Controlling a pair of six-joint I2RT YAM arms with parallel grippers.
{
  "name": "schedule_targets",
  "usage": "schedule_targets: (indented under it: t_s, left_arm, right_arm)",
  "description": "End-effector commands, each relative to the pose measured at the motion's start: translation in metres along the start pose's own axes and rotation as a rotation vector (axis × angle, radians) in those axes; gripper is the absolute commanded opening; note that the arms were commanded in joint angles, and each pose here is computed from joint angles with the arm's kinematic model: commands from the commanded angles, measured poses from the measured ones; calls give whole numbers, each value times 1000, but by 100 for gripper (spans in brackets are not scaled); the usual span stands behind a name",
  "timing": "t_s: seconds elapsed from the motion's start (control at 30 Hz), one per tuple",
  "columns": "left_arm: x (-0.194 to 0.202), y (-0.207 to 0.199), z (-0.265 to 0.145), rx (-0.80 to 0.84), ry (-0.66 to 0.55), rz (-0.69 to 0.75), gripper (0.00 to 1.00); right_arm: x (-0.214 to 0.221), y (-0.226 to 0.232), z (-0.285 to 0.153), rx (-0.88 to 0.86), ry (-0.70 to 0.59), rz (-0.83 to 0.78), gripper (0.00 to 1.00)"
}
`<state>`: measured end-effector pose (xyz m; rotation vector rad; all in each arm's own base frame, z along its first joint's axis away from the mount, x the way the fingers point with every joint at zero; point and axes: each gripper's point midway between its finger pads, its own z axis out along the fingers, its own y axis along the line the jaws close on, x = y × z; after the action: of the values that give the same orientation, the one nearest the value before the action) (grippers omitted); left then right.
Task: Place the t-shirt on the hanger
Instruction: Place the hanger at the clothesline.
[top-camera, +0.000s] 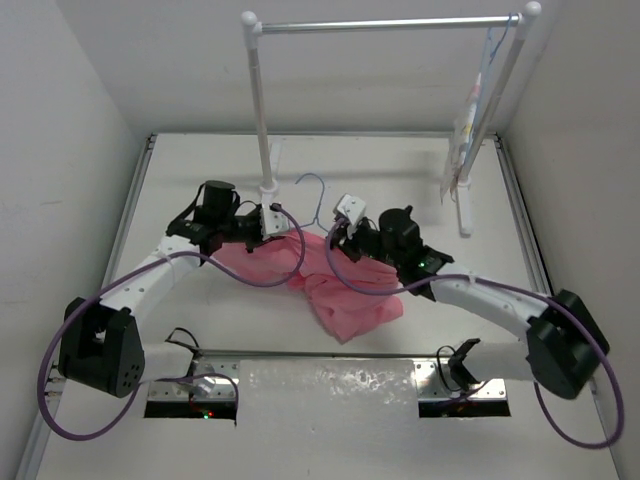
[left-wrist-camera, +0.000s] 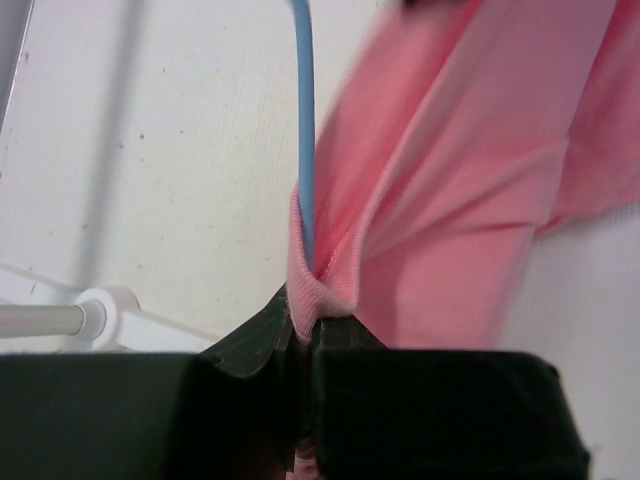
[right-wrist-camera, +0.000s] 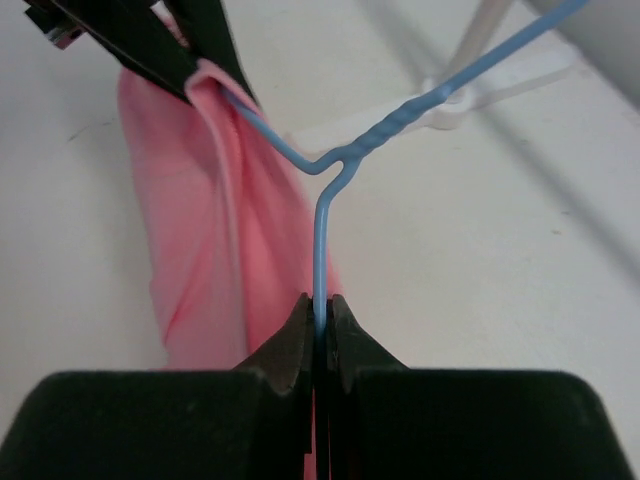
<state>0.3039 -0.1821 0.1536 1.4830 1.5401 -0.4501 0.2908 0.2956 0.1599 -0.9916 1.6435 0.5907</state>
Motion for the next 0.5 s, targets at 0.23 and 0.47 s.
schedule_targets:
  t_s: [0.23, 0.47]
  left_arm:
    - [-13, 57, -29, -192, -20, -50, 7]
    - [-39, 66, -36, -166, -103, -84, 40]
  right_arm:
    - [-30, -65, -74, 423, -19, -134, 0]
    - [-66, -77, -100, 522, -13, -197, 0]
